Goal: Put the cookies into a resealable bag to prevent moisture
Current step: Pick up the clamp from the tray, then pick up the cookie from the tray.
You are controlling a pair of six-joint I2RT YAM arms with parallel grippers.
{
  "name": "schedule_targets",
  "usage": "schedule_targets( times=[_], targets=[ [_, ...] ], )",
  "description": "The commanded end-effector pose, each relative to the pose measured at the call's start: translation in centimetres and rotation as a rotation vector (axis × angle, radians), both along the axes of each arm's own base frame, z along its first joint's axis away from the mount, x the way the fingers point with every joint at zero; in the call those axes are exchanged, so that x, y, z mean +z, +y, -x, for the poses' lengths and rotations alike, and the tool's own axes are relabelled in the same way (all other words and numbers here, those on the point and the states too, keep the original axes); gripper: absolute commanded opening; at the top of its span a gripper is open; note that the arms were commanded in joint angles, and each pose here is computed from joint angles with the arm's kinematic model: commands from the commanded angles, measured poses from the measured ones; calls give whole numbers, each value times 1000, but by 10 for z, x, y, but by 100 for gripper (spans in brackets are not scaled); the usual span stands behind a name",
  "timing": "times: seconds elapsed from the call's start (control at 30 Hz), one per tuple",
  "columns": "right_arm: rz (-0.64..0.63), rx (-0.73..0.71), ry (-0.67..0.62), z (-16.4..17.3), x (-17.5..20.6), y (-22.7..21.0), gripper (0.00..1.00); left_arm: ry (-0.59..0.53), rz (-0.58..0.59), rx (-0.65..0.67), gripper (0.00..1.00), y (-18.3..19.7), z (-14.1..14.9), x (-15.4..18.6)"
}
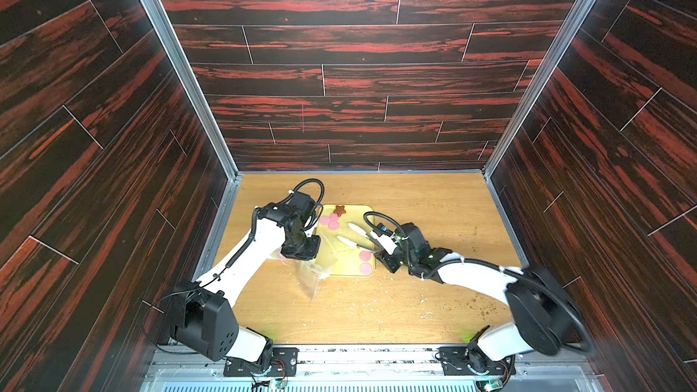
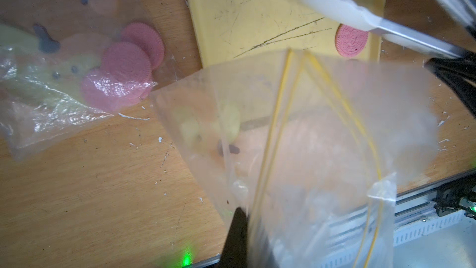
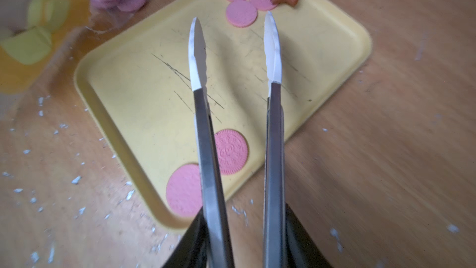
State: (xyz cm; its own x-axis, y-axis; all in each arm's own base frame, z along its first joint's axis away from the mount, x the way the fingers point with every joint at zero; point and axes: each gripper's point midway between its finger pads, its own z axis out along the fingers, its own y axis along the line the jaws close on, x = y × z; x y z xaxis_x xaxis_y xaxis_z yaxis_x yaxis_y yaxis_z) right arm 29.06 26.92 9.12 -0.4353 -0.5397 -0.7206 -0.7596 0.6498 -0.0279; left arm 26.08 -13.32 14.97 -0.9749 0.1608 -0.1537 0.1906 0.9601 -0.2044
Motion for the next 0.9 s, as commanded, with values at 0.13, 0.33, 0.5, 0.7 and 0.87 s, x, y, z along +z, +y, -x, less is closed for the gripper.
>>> schedule_targets(
  times=[0.13, 0.33, 0.5, 0.7, 0.87],
  targets=[
    [93, 11, 88, 29, 37, -24, 43, 3, -18, -30, 0, 3, -2, 4],
    [276, 40, 202, 56, 37, -52, 42, 14, -12, -45, 0, 1, -3, 2],
    [331, 80, 220, 60, 30, -54, 41, 26, -3, -57, 0, -1, -1, -1],
    [370, 90, 234, 53, 21, -48, 40, 33, -1, -60, 0, -1, 2, -2],
    [380, 85, 234, 47, 19, -45, 40, 27, 7, -57, 0, -1, 3, -1]
  ],
)
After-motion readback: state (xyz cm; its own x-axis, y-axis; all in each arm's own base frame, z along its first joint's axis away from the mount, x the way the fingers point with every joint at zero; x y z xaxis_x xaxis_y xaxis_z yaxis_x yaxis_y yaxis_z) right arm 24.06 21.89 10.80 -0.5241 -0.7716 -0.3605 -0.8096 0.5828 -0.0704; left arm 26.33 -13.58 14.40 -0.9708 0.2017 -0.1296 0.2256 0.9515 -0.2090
